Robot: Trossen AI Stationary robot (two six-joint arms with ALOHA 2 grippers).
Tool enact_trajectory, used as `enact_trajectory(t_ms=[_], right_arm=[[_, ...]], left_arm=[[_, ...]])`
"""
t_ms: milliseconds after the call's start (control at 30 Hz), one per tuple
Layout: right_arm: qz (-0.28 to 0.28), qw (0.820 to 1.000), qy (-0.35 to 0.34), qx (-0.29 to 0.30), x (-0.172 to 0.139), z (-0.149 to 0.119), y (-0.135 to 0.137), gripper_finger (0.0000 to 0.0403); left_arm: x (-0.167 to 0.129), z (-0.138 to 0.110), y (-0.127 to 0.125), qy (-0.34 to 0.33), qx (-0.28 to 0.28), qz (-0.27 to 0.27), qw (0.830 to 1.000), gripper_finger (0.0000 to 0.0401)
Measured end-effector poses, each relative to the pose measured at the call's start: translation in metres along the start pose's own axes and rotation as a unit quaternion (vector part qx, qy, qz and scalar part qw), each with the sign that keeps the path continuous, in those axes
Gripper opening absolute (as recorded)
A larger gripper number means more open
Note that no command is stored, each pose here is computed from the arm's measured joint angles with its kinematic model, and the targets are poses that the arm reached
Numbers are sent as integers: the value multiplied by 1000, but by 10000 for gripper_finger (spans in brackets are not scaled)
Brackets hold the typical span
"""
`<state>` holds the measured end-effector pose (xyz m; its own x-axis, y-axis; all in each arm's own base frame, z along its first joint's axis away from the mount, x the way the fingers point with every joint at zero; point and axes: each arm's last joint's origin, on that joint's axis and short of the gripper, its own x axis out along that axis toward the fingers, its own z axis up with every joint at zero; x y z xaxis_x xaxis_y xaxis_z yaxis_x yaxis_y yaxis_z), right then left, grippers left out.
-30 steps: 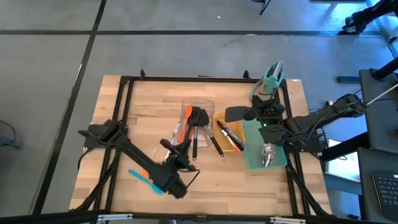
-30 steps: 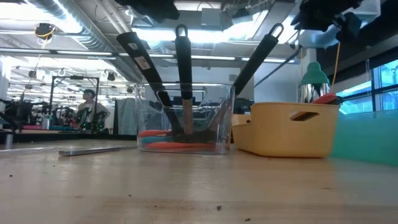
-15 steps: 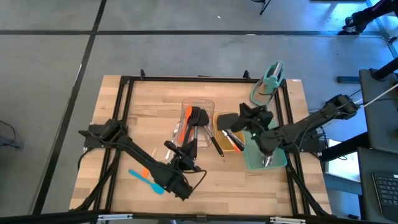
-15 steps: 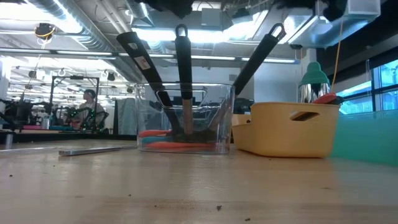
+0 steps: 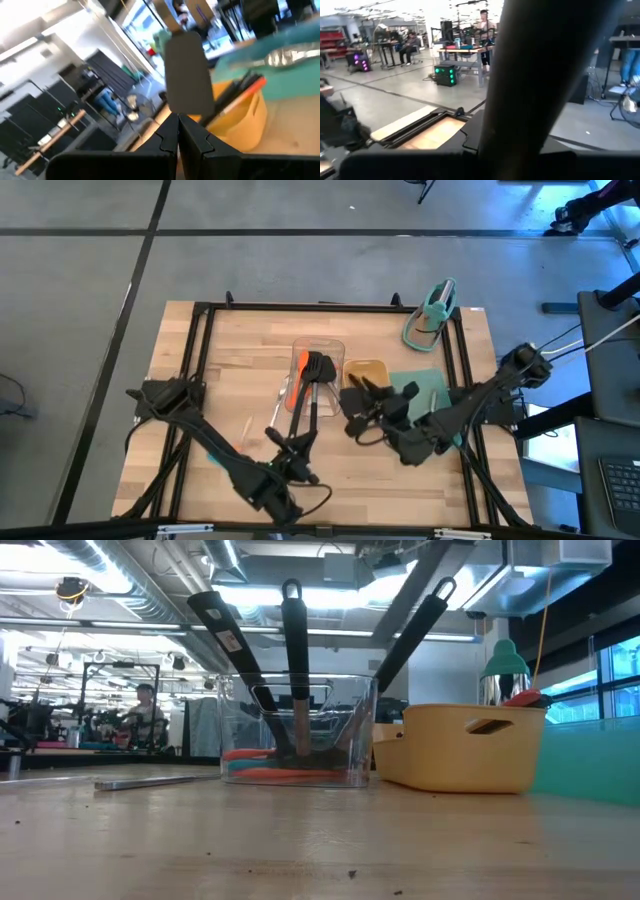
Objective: Pick & Place Kitchen Items
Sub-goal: Put the black spatula into the transparent bin
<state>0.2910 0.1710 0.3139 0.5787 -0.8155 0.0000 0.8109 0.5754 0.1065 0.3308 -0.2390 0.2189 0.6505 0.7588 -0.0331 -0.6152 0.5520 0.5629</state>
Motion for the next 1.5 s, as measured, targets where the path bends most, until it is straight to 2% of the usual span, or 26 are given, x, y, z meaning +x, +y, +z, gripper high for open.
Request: enact_trajectory(t_ms=[167, 400, 567, 633, 700, 833, 900, 1000, 1100, 1233, 1300, 1400, 1500], right_arm=[[15, 1000, 1, -10, -11, 13, 23, 54], [37, 999, 3, -19, -29, 31, 54, 54], [48, 998, 3, -45, -38, 38, 75, 54], [53, 996, 2, -65, -42, 39, 82, 54], [71, 994, 0, -87, -47, 41, 88, 54], [142, 983, -8, -114, -64, 46, 91, 54], [166, 979, -11, -122, -74, 46, 91, 54], [187, 972, -16, -141, -90, 47, 89, 54], [235, 960, -23, -151, -105, 46, 88, 54], [347, 926, -40, -147, -121, 47, 91, 54], [388, 908, -48, -153, -129, 46, 91, 54], [421, 890, -49, -168, -141, 48, 89, 54], [466, 864, -33, -186, -150, 52, 88, 54]], left_arm=[[-18, 1, 0, -22, -9, -5, 1000, 2], [-26, 1, -1, -27, -26, -13, 999, 6], [-32, 11, -7, -28, -38, -25, 999, 9], [-38, 17, -12, -22, -6, -60, 998, 6], [-49, 23, -17, -26, 41, -122, 991, 3], [-84, 36, -23, -79, 97, -278, 952, 3], [-100, 44, -20, -112, 94, -304, 941, 5], [-119, 59, -5, -153, 75, -314, 934, 4], [-129, 74, 8, -190, 44, -339, 920, 2], [-131, 85, 14, -235, 35, -371, 898, 4], [-130, 87, 14, -247, 45, -369, 895, 7], [-130, 87, 15, -253, 60, -362, 895, 10], [-130, 89, 17, -254, 65, -340, 903, 10]])
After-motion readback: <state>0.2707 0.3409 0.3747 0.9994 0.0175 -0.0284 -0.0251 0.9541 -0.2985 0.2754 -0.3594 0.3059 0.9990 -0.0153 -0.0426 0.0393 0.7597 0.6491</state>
